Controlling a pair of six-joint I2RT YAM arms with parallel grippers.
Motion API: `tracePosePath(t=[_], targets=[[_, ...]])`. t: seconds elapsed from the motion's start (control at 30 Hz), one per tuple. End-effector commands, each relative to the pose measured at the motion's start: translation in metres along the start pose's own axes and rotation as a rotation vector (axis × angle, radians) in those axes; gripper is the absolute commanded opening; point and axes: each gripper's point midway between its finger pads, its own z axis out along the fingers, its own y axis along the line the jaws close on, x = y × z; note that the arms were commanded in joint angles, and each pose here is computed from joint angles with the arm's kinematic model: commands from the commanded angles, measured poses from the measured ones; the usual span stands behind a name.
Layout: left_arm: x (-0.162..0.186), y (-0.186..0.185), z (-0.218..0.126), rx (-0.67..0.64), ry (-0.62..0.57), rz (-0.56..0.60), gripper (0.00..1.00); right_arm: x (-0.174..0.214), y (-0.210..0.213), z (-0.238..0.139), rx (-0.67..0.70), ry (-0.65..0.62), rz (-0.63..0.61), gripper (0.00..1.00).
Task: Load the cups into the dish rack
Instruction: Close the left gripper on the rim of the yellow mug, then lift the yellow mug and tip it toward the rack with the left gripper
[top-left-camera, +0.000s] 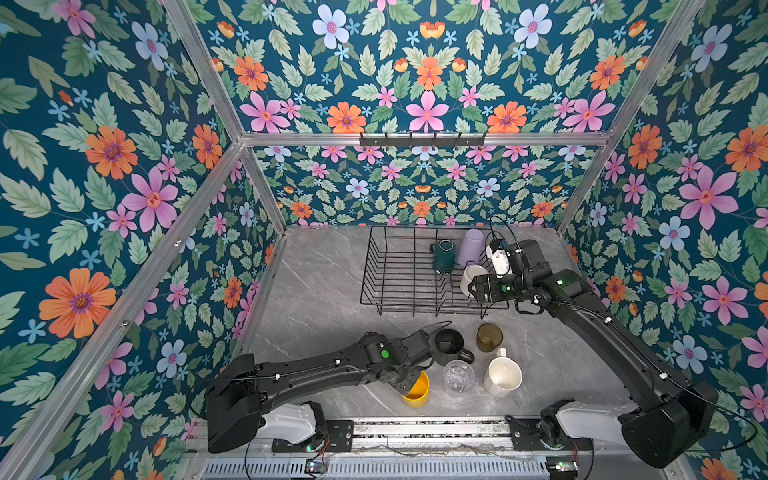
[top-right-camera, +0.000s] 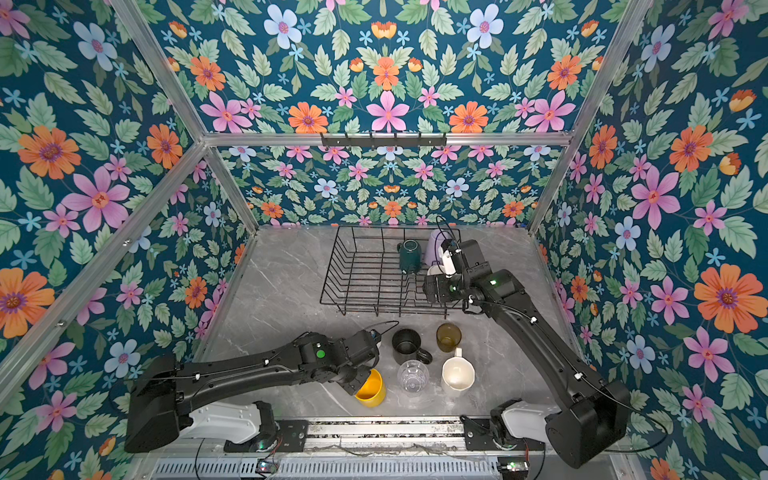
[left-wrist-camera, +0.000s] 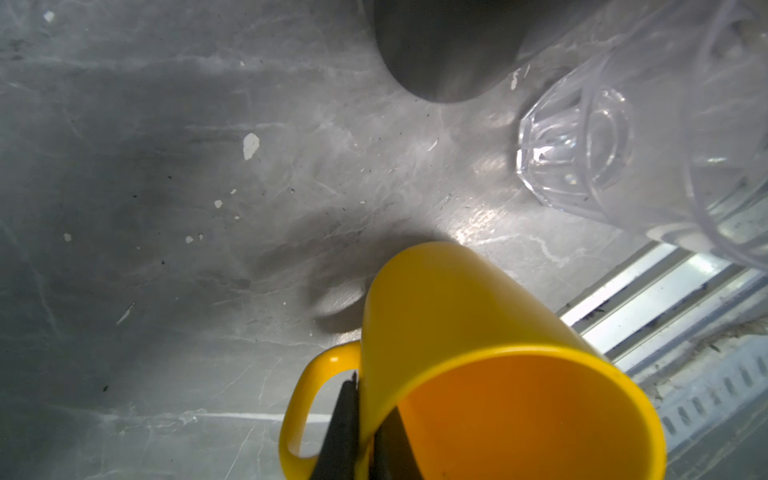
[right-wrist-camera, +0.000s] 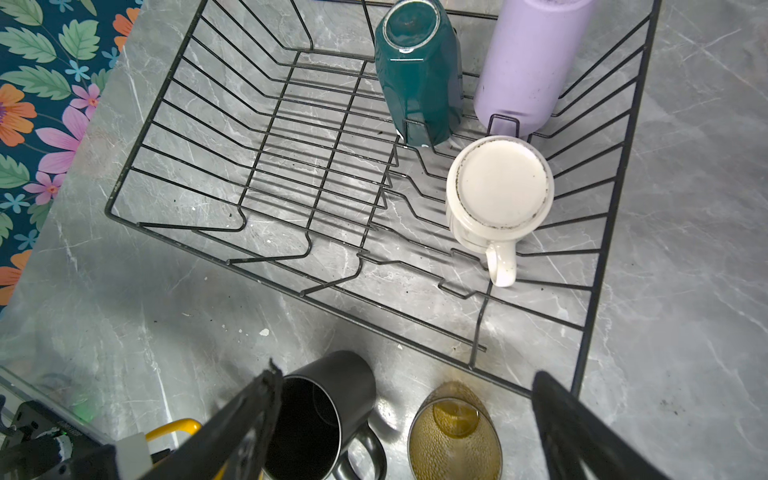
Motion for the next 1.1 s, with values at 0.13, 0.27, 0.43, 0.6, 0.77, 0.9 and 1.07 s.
tracePosePath(t=[0.13, 0.27, 0.43, 0.6, 0.77, 0.9, 1.07], targets=[[-0.027, 0.028, -0.048, -0.087, -0.223, -0.097, 0.00, -0.006, 0.009, -0.003, -0.049, -0.026, 0.005, 0.94], [-0.044, 0.043, -0.097, -0.057, -0.449, -0.194, 0.00, -0.012, 0.020, -0.008, -0.115, -0.052, 0.026, 0.95], [-0.056, 0.055, -0.156, 0.047, -0.728, -0.298, 0.00, -0.023, 0.046, -0.019, -0.294, -0.102, 0.059, 0.95], [-0.060, 0.067, -0.204, 0.154, -0.978, -0.396, 0.00, -0.034, 0.068, -0.032, -0.483, -0.150, 0.093, 0.95], [-0.061, 0.071, -0.229, 0.220, -1.102, -0.439, 0.00, -0.038, 0.086, -0.044, -0.624, -0.176, 0.087, 0.95], [-0.073, 0.064, -0.224, 0.205, -1.086, -0.417, 0.00, -0.039, 0.089, -0.045, -0.653, -0.180, 0.088, 0.95], [-0.092, 0.061, -0.218, 0.142, -1.044, -0.395, 0.00, -0.037, 0.089, -0.045, -0.658, -0.173, 0.091, 0.95]])
